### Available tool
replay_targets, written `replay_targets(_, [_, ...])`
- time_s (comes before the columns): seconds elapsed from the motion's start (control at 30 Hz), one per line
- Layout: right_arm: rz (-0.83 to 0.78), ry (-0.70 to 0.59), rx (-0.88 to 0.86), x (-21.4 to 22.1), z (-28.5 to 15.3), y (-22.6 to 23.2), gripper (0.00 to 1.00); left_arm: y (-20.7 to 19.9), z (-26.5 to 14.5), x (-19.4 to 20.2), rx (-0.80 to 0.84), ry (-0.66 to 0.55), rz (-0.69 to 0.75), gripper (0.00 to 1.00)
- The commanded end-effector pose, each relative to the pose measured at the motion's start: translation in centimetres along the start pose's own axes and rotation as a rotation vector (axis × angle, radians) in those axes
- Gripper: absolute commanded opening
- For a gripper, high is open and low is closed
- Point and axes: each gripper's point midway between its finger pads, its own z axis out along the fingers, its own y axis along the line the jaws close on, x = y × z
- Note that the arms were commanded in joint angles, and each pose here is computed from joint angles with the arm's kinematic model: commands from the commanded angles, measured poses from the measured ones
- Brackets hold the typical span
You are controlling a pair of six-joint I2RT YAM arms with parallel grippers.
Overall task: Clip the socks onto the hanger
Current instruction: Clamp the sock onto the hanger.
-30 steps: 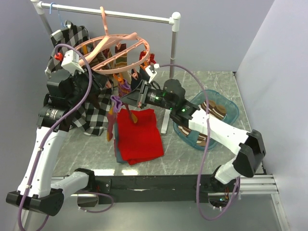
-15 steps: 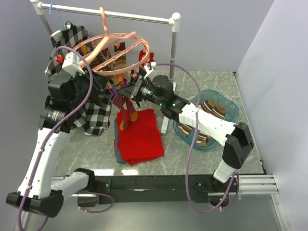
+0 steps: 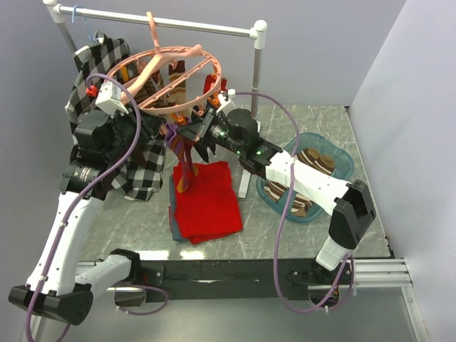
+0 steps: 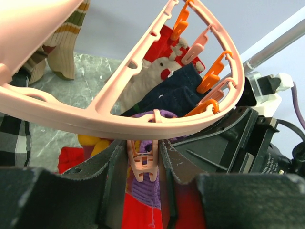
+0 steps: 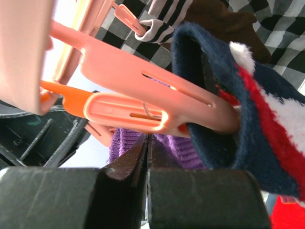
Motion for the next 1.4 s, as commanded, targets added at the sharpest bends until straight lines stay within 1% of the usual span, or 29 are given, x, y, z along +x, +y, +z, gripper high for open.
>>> replay_targets(0.0, [-0.015, -0.068, -0.080, -2.4, -0.4, 3.3, 0.00, -1.1, -0.4, -0.9, 0.047, -0.044, 0.036, 0.15])
replay_targets(0.1, [-0.017, -0.063, -0.079, -2.3, -0.2, 3.2, 0.00, -1.3, -0.4, -1.0, 0.057, -0.046, 0.032, 0.15])
replay_targets(0.37, [-0.018, -0.050, -0.049, -1.9, 0.0, 2.0, 0.00, -1.9, -0.9, -2.6, 0.054, -0.093, 0.015, 0.14])
replay_targets(0.8, [-0.032, -0.040, -0.033, -1.6, 0.2, 1.6, 0.00, -2.3, -0.9, -2.9, 0.070, -0.100, 0.003, 0.14])
replay_targets(1.1, [-0.036, -0.040, -0.049, -1.9, 0.2, 2.2, 0.00, -2.3, -0.3, -1.6, 0.089, -0.055, 0.003, 0.15])
replay_targets(1.37, [-0.039, -0.035, -0.039, -1.7, 0.4, 2.0, 0.00, -2.0, -0.2, -1.5, 0.071, -0.055, 0.013, 0.15])
